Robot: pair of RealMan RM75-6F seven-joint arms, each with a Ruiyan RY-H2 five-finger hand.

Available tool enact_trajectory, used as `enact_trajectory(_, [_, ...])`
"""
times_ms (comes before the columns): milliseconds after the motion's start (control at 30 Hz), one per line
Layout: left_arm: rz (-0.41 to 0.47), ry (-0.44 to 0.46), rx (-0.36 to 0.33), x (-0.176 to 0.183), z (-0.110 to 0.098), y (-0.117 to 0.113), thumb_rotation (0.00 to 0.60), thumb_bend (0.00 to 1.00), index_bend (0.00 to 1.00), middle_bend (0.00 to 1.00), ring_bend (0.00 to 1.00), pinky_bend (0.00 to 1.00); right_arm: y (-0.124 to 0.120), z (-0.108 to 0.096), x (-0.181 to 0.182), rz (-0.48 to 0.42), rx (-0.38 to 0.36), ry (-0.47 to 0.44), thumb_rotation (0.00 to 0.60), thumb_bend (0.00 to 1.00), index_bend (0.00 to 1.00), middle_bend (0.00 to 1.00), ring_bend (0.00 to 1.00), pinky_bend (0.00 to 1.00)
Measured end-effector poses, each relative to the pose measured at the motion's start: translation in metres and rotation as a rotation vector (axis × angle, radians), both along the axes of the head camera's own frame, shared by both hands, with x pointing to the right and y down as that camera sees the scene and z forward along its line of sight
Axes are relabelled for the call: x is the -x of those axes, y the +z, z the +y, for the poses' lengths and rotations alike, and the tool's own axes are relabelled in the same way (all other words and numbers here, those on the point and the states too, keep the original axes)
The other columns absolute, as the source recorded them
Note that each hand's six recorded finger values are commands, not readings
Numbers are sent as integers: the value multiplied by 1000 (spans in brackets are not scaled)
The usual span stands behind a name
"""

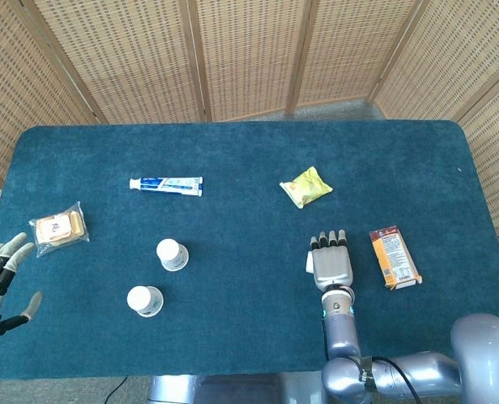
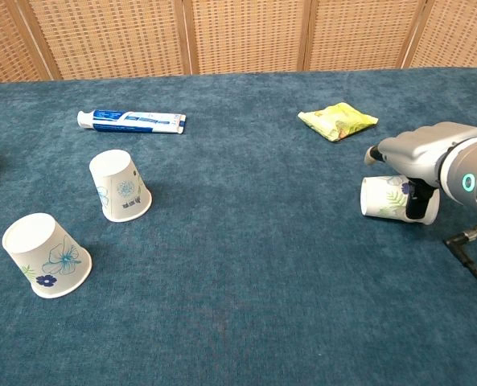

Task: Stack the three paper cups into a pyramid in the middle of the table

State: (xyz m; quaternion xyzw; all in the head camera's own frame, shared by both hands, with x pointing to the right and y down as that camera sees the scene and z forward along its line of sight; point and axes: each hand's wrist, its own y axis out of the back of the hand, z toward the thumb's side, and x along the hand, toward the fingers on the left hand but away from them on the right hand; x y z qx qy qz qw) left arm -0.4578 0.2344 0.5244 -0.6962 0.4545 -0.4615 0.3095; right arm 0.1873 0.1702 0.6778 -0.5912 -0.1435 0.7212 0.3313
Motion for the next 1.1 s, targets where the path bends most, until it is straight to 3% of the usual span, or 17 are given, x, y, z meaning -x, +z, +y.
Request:
enact_trajectory(233, [0, -3, 1, 2, 2, -1, 600, 474, 23, 0, 0, 0, 0, -6, -1, 16, -36, -30, 600, 421, 82, 0, 0, 8])
enact_trajectory(633, [3, 3, 1, 1, 1, -1, 599, 473, 23, 0, 0, 0, 3, 6, 9, 33, 2, -28, 600, 422, 59, 0, 0, 3])
enact_trajectory(1100, [8, -2, 10, 3, 1, 1, 600, 473, 22, 0, 0, 0, 9, 4, 4, 99, -8, -21, 600, 447, 226, 0, 0, 5])
